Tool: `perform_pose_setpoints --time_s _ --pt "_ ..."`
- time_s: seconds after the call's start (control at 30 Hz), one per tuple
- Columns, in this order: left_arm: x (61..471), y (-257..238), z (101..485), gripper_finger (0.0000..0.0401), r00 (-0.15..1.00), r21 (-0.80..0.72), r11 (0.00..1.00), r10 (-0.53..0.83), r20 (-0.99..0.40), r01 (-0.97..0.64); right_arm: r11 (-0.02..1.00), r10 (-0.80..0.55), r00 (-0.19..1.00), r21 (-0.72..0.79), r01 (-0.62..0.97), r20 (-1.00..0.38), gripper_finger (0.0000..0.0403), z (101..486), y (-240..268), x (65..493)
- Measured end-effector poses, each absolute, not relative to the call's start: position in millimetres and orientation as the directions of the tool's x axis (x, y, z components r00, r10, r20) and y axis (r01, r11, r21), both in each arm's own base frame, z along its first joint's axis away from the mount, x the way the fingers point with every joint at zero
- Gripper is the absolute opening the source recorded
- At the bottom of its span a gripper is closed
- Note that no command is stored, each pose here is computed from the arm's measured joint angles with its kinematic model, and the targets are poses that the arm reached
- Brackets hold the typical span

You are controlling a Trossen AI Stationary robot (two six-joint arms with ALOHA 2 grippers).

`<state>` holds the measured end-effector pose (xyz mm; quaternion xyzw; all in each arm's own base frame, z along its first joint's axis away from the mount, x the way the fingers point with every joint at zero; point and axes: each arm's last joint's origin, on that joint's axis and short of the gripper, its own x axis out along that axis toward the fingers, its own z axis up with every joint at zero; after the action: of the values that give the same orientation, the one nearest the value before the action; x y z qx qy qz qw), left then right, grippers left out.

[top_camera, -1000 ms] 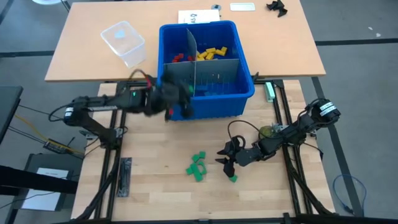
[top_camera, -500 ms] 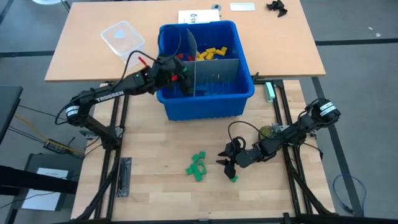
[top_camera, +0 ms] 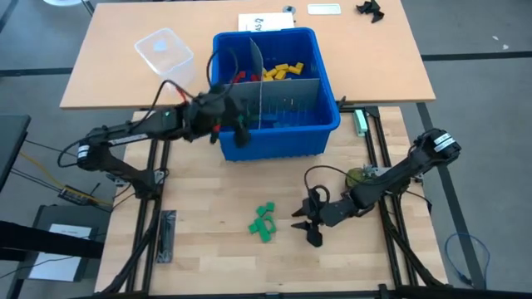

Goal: Sort Items/Unsort Items

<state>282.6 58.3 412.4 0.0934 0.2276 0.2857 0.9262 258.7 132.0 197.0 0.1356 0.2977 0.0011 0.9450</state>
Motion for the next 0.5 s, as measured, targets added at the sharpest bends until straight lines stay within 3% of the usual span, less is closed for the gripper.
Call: perform_pose_setpoints --time_s 0.23,0.5 --pt "281 4 391 0.0239 0.748 0.274 0.901 0.433 -0.503 -0.337 0.982 0.188 0.657 0.147 -0.118 -0.730 0.0167 231 149 250" --pt "283 -37 349 0.0234 0.758 0.181 0.943 0.331 -0.562 -0.278 0.893 0.214 0.532 -0.056 -0.447 -0.819 0.0167 216 163 235"
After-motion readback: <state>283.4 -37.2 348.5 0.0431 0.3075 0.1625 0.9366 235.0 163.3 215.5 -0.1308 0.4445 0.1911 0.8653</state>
